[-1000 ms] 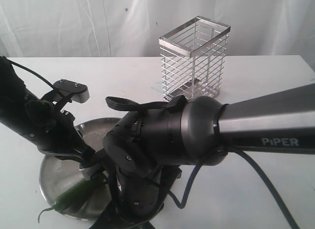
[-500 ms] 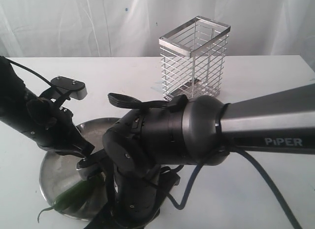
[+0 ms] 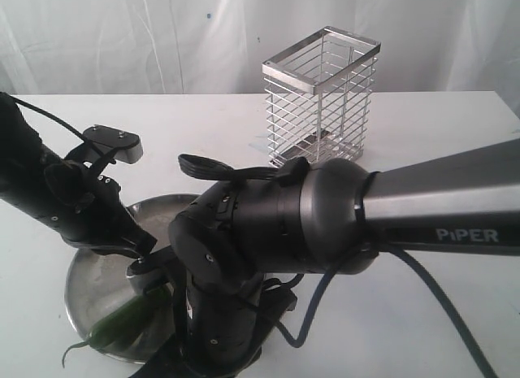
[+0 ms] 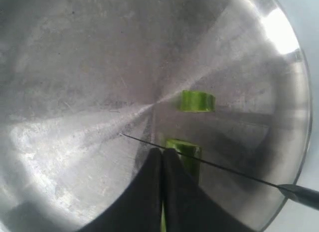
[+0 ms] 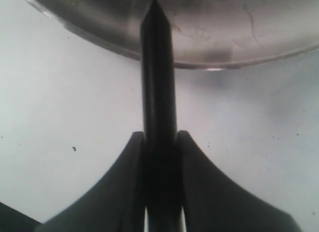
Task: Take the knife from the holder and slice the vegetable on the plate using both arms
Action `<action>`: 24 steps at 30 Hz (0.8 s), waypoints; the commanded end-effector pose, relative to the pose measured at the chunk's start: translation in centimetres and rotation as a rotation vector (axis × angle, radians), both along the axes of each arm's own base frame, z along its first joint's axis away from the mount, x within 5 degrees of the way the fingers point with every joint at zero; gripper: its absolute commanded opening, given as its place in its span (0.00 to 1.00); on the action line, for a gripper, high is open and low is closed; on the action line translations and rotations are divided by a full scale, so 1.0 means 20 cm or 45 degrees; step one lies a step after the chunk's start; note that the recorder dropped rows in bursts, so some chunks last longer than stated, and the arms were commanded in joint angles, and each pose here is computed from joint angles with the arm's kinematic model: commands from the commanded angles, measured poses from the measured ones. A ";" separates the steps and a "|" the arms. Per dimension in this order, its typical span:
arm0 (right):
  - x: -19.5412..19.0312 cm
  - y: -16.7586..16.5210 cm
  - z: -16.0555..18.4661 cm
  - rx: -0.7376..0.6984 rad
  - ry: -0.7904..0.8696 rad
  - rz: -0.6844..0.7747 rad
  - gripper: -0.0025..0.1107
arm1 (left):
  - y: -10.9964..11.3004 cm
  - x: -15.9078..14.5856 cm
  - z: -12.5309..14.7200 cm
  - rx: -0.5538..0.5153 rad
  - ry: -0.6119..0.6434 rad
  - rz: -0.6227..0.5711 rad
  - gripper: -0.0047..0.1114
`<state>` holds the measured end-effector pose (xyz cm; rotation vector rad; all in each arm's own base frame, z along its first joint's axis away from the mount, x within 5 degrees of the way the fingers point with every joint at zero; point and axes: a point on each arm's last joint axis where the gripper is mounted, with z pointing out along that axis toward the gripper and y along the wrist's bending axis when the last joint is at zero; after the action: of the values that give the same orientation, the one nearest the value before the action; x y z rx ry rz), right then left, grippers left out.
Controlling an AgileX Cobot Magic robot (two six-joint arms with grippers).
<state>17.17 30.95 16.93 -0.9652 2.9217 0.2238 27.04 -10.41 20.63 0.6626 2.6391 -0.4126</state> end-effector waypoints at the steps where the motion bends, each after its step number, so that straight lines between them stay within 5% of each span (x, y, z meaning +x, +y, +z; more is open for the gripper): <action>1: 0.01 0.01 0.03 0.056 -0.044 -0.013 0.02 | 0.00 -0.02 -0.01 0.000 0.032 -0.008 0.04; 24: 0.02 0.02 0.03 0.078 -0.059 -0.015 0.02 | -0.02 0.02 -0.07 -0.029 0.037 0.002 0.04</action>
<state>17.19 30.95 16.81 -0.9438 2.9199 0.2308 27.55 -10.71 19.91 0.6247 2.6387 -0.4535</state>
